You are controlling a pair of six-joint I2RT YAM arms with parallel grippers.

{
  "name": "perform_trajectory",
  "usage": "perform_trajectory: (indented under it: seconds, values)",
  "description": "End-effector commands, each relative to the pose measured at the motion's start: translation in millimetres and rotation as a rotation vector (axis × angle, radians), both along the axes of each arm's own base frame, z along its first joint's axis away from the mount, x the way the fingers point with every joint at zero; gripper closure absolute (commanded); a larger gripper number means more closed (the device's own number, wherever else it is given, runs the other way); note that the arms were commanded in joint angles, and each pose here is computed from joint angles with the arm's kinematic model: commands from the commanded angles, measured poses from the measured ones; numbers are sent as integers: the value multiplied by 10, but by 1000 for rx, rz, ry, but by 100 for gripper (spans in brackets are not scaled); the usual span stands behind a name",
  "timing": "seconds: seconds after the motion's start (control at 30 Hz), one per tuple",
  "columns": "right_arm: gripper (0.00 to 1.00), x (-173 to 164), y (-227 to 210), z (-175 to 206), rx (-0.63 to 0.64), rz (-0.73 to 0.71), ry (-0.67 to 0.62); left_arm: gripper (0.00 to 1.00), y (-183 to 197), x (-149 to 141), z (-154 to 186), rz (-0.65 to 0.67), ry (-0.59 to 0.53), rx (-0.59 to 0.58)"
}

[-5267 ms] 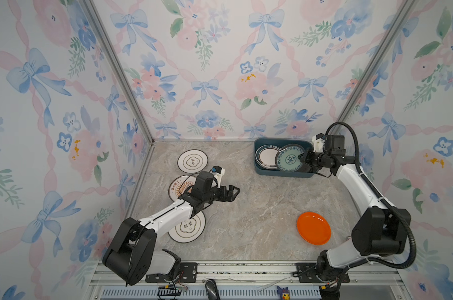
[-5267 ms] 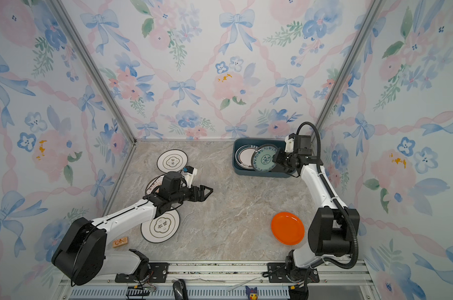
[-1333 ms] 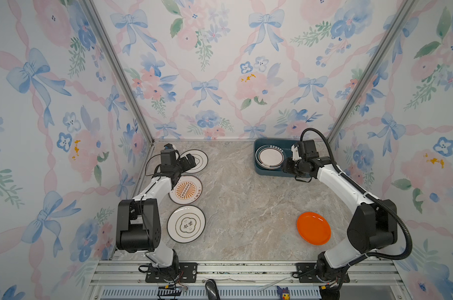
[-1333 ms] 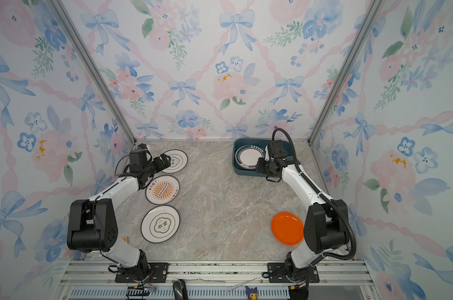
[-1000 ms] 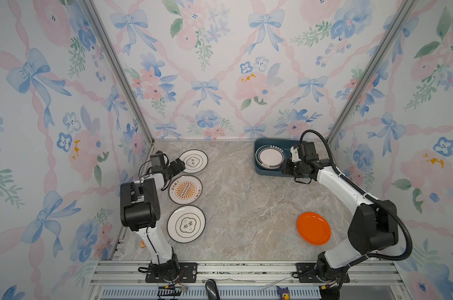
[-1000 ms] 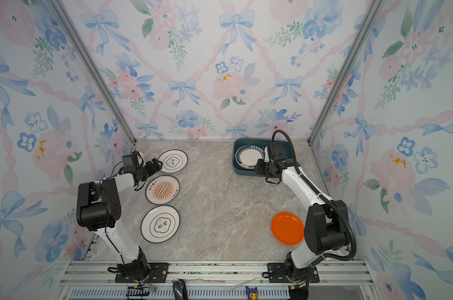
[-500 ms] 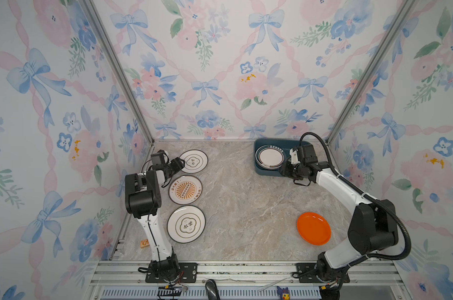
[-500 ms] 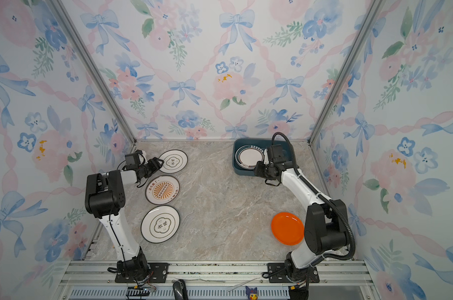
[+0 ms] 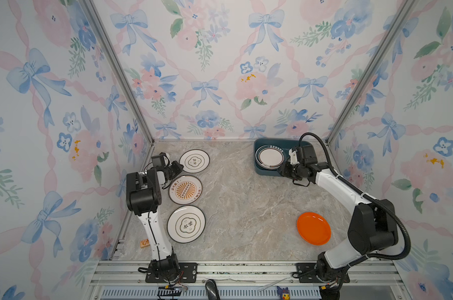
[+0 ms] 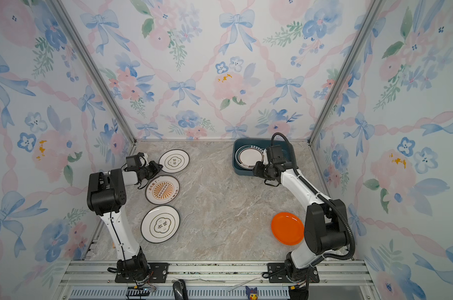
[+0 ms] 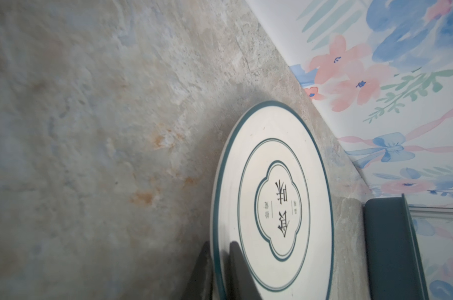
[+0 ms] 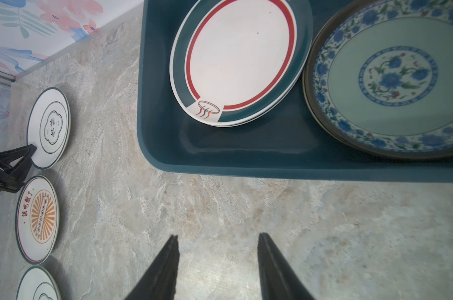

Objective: Place the plates into the plastic bin on the countertop
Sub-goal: Pick up the plate from the top-left of the table.

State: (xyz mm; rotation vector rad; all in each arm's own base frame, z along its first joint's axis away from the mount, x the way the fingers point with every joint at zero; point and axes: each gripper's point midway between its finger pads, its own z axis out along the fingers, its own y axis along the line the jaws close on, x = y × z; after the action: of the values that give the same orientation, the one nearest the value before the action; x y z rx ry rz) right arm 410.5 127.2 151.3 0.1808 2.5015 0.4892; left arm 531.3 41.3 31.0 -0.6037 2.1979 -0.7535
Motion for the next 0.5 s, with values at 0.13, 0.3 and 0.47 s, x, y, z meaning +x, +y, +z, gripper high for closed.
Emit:
perform_trajectory:
  seconds: [0.13,0.3,0.47]
  values:
    - [53,-89,61,6,11,17,4,100,-88,-89,-174,-30,52,-28]
    - [53,-119,132,29,48,40,-3,100,-239,-48,6,-66,17,-39]
    - [49,-157,333,195,167,108,-48,100,-548,-19,290,-130,-35,-52]
